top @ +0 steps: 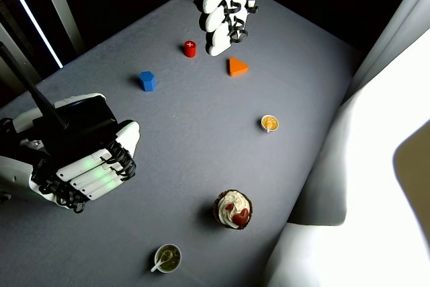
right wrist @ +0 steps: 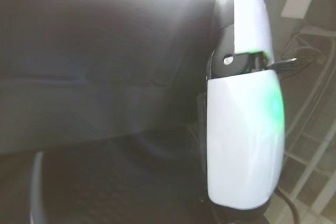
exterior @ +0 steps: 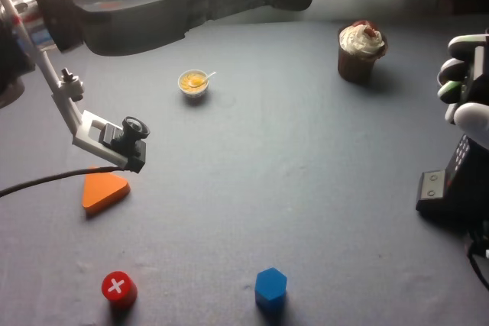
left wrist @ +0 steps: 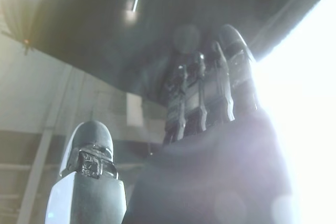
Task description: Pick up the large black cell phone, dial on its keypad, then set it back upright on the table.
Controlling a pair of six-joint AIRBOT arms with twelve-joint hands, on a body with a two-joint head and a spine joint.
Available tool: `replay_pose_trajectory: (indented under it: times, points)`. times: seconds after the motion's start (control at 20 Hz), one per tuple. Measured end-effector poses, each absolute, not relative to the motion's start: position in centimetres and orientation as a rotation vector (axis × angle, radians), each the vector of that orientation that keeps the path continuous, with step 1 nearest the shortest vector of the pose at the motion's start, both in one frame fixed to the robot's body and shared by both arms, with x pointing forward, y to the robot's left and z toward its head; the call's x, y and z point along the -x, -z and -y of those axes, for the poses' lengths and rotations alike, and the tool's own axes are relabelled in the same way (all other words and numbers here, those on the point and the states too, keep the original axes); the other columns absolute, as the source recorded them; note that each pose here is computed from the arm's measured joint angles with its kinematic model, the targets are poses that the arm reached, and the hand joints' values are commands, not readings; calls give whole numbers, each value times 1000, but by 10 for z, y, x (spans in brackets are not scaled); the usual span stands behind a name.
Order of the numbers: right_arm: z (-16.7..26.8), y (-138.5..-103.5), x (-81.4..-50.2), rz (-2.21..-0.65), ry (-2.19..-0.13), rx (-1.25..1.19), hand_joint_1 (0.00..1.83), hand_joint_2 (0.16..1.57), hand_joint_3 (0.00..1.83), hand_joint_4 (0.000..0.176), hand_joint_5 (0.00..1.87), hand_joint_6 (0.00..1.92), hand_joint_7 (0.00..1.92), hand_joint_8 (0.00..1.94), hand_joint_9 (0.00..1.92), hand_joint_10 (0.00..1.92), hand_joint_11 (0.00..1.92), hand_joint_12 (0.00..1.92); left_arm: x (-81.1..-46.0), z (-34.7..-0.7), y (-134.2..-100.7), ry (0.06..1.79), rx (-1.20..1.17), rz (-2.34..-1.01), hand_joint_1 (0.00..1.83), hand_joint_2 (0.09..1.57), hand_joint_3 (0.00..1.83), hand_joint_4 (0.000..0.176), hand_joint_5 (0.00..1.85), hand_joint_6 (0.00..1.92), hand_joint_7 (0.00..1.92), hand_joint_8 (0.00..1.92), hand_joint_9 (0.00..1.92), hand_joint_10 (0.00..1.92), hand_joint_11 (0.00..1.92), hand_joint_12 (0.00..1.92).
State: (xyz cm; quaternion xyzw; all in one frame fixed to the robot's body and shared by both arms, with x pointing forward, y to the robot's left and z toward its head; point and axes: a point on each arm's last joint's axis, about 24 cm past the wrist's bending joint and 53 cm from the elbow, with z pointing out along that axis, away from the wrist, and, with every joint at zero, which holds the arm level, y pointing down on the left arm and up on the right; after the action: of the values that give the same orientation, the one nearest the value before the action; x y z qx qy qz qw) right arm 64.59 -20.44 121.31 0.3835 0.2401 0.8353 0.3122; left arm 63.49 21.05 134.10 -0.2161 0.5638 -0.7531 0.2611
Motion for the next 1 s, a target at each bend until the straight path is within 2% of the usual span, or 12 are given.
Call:
replay_pose_trajectory:
  times: [0.2,0.3,0.5,0.65,0.7,0.85,1.0]
  points:
    - [209,-1210,-645,-627,-2202,-1018,1496,1053,0,0,1048,716,1046,683,1100,853,962,1430,-635,-211,-1341,2039,587,-1525,160,1180,0,0,222,7,197,2,159,4,0,543]
    - [211,-1209,-645,-619,-2200,-1025,1496,1053,0,0,1054,713,1056,669,1079,877,965,1423,-635,-211,-1341,2037,586,-1526,105,1190,2,0,183,0,161,2,121,3,0,446]
    - [214,-1208,-643,-616,-2198,-1023,1497,1052,0,0,1055,712,1053,682,1076,881,972,1414,-633,-208,-1341,2045,585,-1530,89,1193,1,0,184,1,168,1,132,3,0,511]
    - [215,-1207,-643,-615,-2197,-1022,1495,1060,0,0,1018,784,1047,686,1059,902,956,1435,-632,-206,-1340,2049,583,-1532,88,1195,1,0,209,7,179,3,137,2,0,517]
    - [215,-1207,-643,-615,-2197,-1021,1496,1057,0,0,1039,747,1065,657,1065,896,952,1441,-632,-206,-1340,2048,582,-1533,106,1192,0,0,221,7,188,3,152,6,0,549]
    - [216,-1207,-642,-616,-2196,-1018,1497,1050,0,0,1033,745,1111,576,1091,857,954,1438,-632,-206,-1340,2049,583,-1532,76,1197,0,0,192,0,166,0,130,0,0,498]
    - [216,-1207,-642,-616,-2194,-1018,1497,1055,0,0,1032,767,1094,627,1073,858,931,1445,-632,-206,-1340,2048,583,-1532,94,1200,0,0,200,4,175,3,138,4,0,507]
